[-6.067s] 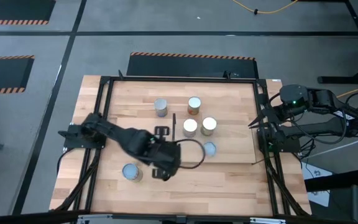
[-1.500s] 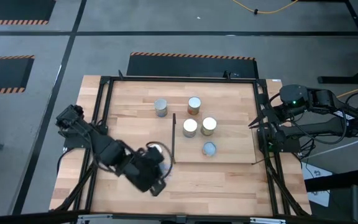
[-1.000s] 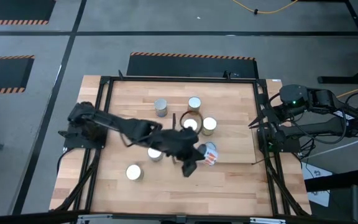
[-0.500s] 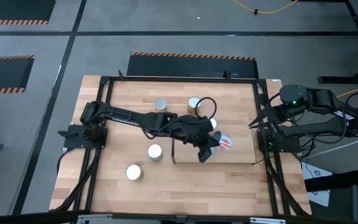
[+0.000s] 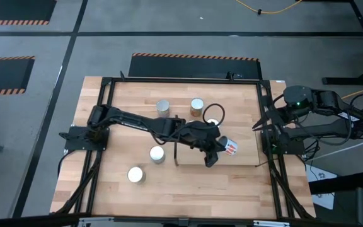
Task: Pick and place cans onto a shelf
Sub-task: Put the canned sliced carrots on the shelf
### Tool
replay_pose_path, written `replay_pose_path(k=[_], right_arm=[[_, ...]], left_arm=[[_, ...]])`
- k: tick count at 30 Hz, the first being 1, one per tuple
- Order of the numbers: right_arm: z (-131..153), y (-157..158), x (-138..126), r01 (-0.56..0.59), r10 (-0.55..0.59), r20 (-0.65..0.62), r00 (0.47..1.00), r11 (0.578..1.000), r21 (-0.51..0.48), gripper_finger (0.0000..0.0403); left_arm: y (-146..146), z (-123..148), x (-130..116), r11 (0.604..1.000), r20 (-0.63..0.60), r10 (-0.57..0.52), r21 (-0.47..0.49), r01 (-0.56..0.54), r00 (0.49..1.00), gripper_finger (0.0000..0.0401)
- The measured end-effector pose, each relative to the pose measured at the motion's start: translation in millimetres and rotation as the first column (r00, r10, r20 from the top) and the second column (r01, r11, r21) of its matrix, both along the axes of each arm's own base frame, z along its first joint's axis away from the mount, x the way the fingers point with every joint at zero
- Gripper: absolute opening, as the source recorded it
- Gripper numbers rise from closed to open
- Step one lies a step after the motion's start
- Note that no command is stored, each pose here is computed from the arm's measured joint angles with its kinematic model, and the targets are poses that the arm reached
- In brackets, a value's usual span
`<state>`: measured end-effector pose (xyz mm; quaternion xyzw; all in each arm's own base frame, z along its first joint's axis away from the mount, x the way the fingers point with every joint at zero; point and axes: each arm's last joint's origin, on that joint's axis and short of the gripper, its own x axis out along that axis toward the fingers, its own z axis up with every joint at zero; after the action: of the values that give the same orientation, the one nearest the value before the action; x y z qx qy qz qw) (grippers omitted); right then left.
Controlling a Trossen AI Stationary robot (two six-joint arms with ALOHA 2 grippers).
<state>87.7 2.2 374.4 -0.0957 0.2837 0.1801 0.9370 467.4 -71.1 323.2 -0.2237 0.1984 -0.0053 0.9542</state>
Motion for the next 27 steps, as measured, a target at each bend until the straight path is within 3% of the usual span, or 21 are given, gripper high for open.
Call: replay_pose_path(k=[6, 17, 27], right_arm=[[1.3, 2.8, -0.2, -0.064, 0.064, 0.003, 0.998, 0.994, 0.091, 0.0039], [5.5, 1.9, 11.7, -0.066, 0.061, 0.051, 0.997, 0.993, 0.100, 0.0046], [6.8, -0.9, 47.6, -0.069, 0.059, 0.079, 0.995, 0.989, 0.130, 0.0048]], left_arm=[[1.2, -6.7, -1.4, 0.997, -0.053, 0.006, 0.082, -0.001, 0.999, 0.0000], [2.1, -10.8, -3.8, 0.995, -0.103, 0.023, 0.101, -0.013, 0.994, 0.0000], [1.3, -10.7, -4.0, 0.987, -0.098, 0.022, 0.158, -0.006, 0.995, 0.0000]])
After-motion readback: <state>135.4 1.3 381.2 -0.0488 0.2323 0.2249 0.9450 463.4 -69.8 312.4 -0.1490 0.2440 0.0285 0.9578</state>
